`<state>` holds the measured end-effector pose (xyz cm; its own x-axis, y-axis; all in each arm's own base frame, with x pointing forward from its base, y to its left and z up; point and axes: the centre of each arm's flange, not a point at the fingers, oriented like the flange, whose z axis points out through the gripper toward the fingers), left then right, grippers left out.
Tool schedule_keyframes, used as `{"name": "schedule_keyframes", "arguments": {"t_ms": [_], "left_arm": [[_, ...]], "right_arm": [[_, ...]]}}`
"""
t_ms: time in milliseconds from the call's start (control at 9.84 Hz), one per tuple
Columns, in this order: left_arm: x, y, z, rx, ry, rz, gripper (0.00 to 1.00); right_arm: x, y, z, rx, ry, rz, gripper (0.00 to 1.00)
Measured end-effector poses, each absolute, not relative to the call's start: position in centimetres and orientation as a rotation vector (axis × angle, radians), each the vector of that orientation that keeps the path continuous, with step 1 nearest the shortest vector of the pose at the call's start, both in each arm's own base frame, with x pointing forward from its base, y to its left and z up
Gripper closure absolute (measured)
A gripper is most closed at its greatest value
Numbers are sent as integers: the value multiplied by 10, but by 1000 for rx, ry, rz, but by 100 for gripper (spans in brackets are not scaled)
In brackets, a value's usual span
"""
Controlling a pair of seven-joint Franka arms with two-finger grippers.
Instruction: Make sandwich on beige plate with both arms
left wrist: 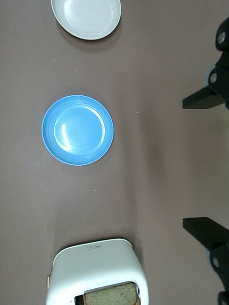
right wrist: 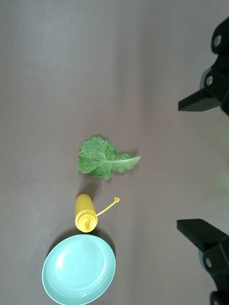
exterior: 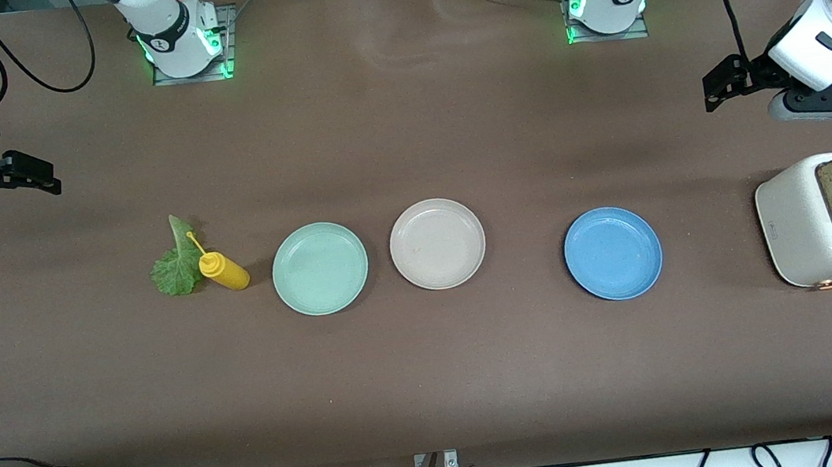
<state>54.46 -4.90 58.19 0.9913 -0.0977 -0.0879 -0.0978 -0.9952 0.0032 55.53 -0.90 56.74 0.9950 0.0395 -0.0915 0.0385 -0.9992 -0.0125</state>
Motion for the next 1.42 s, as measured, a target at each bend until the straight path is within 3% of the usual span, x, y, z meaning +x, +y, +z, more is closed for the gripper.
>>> {"name": "schedule_keyframes", "arguments": {"t_ms": [1423], "left_arm": [[547,-49,576,-3134,155,155,0]], "right_arm": [[567,-2,554,-3097,35,93,0]]}}
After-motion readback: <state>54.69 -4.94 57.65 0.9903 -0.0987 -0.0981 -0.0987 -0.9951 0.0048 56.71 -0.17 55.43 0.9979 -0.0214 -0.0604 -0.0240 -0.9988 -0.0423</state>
